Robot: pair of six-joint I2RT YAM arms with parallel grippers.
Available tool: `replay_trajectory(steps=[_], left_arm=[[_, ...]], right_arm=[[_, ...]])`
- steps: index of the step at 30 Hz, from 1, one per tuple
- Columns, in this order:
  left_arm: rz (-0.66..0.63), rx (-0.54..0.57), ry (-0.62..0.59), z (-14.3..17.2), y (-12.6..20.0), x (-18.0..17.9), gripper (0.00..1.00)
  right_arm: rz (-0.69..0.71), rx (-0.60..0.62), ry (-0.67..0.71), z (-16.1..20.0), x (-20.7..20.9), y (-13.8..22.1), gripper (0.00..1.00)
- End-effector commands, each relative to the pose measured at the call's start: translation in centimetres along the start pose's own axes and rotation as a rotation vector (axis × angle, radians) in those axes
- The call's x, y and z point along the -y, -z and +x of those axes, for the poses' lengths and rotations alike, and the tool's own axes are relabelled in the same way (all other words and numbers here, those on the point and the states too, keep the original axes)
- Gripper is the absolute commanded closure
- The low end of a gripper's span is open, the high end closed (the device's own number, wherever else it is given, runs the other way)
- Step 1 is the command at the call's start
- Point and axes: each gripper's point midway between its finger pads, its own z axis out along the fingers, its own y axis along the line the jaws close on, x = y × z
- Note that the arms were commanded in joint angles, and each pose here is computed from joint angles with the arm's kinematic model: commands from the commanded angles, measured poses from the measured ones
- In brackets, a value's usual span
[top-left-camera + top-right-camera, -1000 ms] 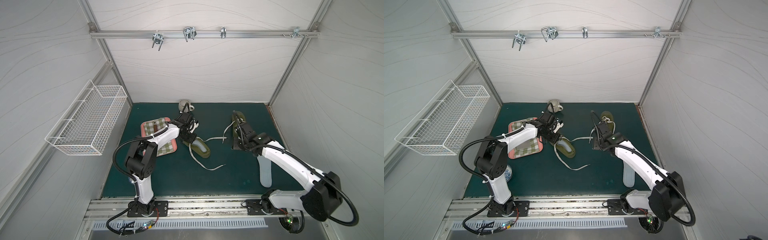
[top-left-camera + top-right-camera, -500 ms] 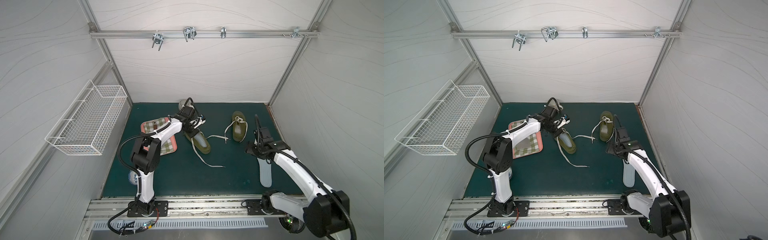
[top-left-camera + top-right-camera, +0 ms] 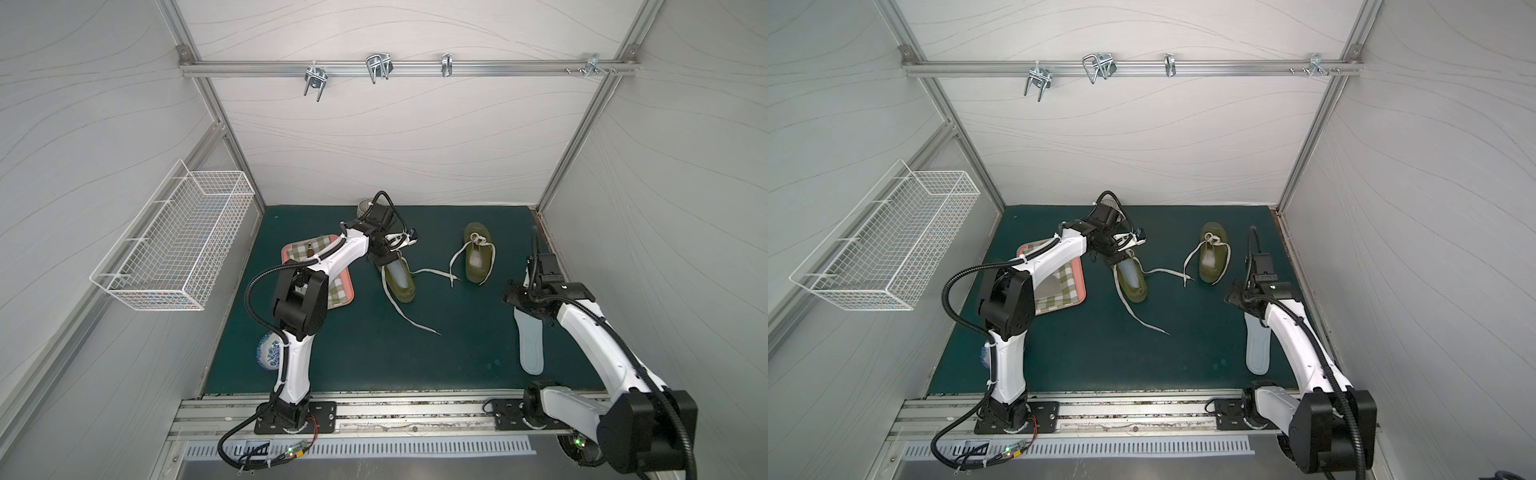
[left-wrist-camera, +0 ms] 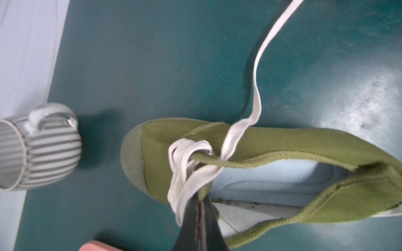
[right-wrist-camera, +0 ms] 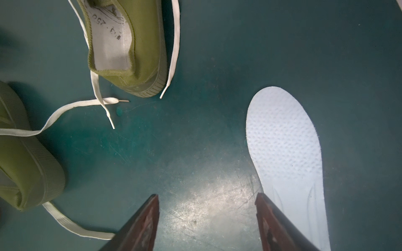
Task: Insert the insole into the shoe
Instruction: Adjust the shoe at the center of the board.
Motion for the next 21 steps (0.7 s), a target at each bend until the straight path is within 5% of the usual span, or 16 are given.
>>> replay_trajectory(steps=[1, 6, 12, 21], left_arm=[[-0.025, 0.079, -0.067, -2.2, 0.3, -2.0, 1.0], [-0.044, 0.146, -0.041, -4.5, 1.0, -3.4, 0.96], [-0.032, 0.164, 0.05, -4.8, 1.7, -3.3, 0.69], [-0.159, 0.375, 0.264, -6.9, 9.2, -4.2, 0.32]], right_arm=[[0.009, -0.005, 0.002, -0.3, 0.6, 0.4, 0.28], [0.036, -0.025, -0.018, -0.4, 2.1, -0.1, 0.27], [0.051, -0.031, -0.073, -0.6, 3.7, -0.8, 0.25], [0.11, -0.119, -0.209, -0.4, 7.4, -3.5, 0.24]])
